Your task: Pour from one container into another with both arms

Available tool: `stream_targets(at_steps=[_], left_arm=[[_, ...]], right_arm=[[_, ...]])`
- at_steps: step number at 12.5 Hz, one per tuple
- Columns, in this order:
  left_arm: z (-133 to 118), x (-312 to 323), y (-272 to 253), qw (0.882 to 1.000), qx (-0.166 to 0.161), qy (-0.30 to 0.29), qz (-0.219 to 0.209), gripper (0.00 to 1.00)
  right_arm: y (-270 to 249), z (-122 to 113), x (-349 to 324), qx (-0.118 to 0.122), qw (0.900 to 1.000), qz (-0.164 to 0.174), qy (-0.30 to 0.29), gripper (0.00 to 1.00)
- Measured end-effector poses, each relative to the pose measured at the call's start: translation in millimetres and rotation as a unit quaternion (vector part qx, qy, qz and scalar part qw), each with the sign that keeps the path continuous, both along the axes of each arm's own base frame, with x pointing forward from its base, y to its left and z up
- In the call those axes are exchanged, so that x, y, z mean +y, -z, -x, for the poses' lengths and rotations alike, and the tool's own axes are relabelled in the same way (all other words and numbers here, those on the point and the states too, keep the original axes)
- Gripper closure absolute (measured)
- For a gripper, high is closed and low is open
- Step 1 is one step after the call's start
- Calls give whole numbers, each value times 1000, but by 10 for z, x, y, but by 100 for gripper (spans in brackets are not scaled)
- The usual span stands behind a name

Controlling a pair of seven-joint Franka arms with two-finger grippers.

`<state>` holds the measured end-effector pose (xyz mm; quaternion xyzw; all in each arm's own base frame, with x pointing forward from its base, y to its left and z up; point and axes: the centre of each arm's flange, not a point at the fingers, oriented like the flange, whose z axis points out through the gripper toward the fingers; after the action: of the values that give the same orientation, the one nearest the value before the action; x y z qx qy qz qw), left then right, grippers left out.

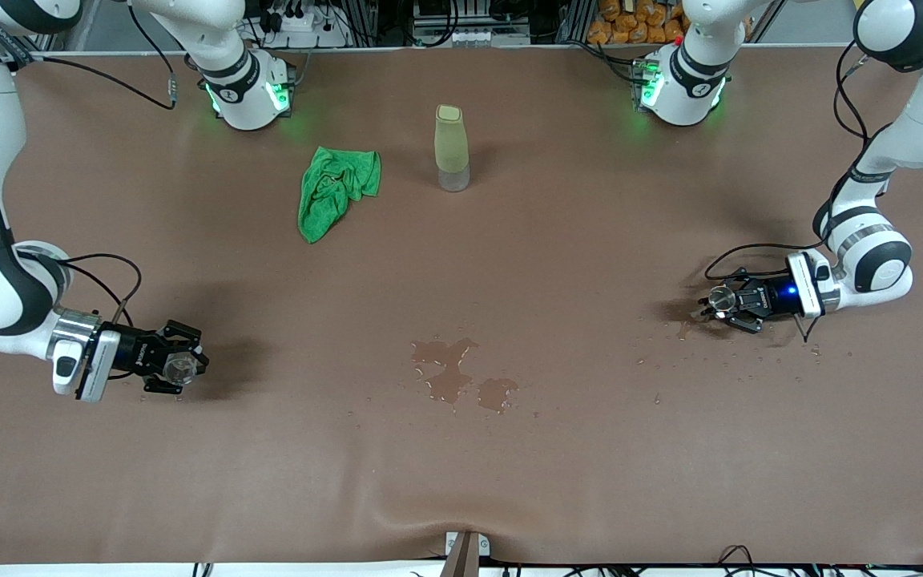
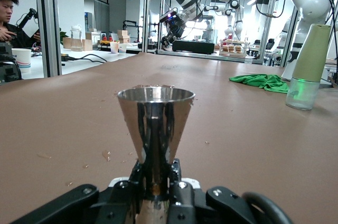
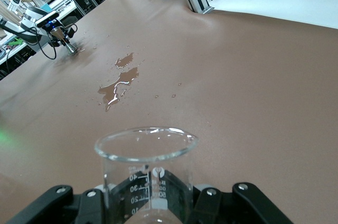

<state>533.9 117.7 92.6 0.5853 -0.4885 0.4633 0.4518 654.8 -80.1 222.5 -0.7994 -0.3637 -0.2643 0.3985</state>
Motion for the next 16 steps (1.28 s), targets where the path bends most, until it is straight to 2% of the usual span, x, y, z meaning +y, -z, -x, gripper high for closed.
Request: stream_targets(at_steps=[2, 4, 7, 10, 11, 13, 14, 16], left_arm=[[37, 52, 50, 1000, 0, 0, -4, 79], [79, 81, 121, 1000, 0, 3, -7, 79], [79, 87, 130, 1000, -2, 4, -7, 79], [70, 95, 125, 1000, -3, 3, -8, 79], [68, 96, 123, 1000, -1, 3, -8, 72], [65, 96, 121, 1000, 5, 2, -7, 49], [64, 96, 121, 1000, 10, 1, -6, 37], [56, 102, 115, 1000, 18, -1, -6, 15]], right_arm=[[64, -3, -9, -13, 1000, 1, -9, 84], [174, -39, -99, -39, 999, 6, -20, 84], [425, -79, -379, -98, 994, 19, -43, 84], [670, -112, -757, -169, 983, 31, -60, 84], [749, -114, -911, -191, 979, 36, -63, 84], [939, -38, -1257, -226, 971, 41, -63, 84], [1017, 30, -1423, -235, 969, 41, -59, 84], [1148, 189, -1691, -237, 970, 29, -45, 84]])
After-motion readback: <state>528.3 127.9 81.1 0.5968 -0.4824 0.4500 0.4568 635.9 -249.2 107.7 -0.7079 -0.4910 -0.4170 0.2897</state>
